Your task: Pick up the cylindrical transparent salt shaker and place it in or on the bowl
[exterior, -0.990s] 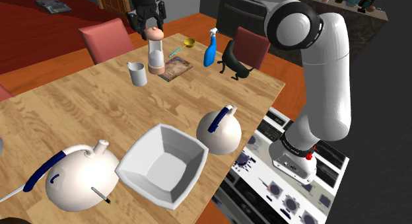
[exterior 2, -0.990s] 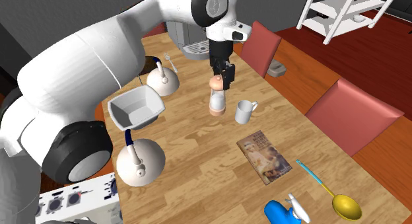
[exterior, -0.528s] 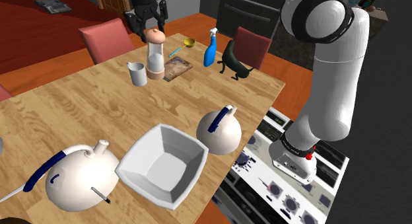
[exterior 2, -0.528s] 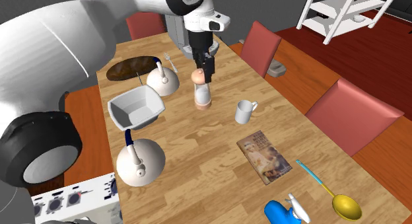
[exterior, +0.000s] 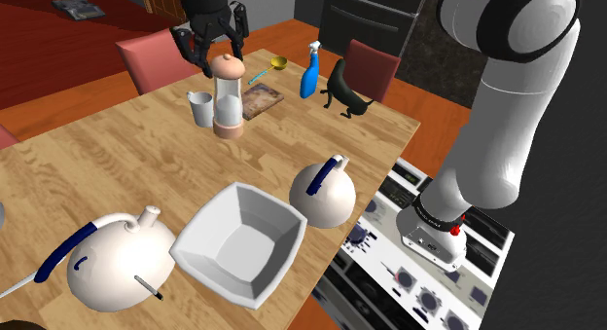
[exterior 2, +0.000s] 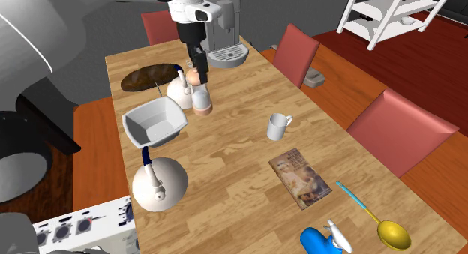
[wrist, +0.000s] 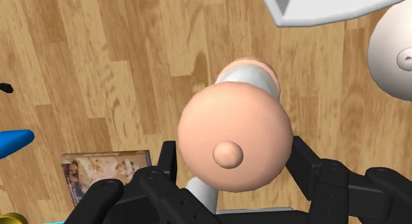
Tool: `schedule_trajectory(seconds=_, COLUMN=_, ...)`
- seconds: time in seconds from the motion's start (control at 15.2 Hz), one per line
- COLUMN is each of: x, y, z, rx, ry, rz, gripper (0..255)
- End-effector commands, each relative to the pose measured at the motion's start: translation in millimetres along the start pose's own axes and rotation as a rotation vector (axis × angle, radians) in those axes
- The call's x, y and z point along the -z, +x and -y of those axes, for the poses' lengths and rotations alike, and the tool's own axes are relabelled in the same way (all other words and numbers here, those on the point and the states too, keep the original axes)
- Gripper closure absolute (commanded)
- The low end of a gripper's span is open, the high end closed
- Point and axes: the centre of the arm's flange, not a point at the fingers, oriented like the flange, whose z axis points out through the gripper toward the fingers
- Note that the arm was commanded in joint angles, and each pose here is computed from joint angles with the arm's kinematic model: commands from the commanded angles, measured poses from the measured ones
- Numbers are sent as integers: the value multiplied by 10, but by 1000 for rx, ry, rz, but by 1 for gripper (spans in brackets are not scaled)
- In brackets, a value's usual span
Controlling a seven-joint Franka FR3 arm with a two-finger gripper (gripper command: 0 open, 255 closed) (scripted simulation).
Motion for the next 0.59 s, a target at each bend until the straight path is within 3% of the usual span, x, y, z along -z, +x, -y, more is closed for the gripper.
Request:
schedule_trajectory(seconds=0.0, x=63, y=-227, z=142, rx=-2, ry=-1, rz=0, gripper=255)
schedule_trajectory(seconds=0.53, x=348, y=-1073, z=707, rx=-2, ry=-1, rz=0, gripper=255)
